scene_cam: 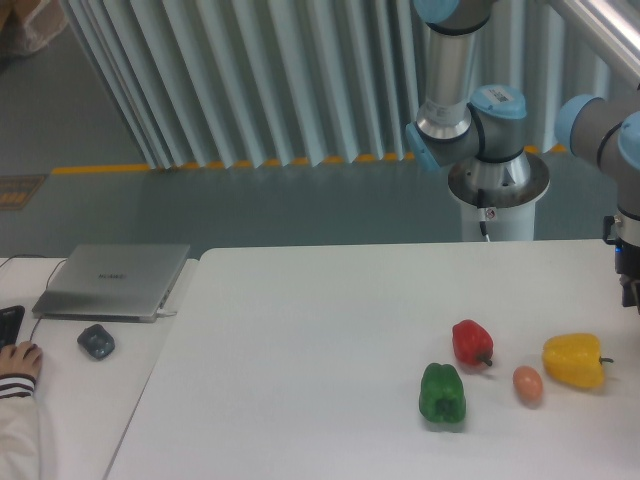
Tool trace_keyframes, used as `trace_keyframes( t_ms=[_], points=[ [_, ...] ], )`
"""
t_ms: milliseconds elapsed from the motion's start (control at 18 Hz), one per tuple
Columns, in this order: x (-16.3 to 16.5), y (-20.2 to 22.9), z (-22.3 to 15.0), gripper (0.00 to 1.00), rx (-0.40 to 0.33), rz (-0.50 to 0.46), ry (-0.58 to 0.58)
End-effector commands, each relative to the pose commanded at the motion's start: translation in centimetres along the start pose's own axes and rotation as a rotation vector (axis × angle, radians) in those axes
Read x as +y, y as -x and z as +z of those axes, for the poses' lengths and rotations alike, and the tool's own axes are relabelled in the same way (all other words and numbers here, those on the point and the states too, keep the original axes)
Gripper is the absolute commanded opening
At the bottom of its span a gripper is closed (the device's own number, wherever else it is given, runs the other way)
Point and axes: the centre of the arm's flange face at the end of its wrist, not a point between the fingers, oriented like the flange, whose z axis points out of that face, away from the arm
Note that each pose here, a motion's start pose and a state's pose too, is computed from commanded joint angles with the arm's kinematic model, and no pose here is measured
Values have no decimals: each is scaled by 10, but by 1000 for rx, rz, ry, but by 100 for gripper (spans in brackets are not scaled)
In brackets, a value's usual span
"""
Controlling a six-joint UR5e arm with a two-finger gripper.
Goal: Place the red peppers in a basket
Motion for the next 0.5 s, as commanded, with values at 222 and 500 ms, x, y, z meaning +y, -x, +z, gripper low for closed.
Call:
trace_keyframes(
  t_ms=[222,500],
  points=[
    [-1,0,1,100,2,6,1],
    [-2,-9,13,100,11,-8,-26]
  ],
)
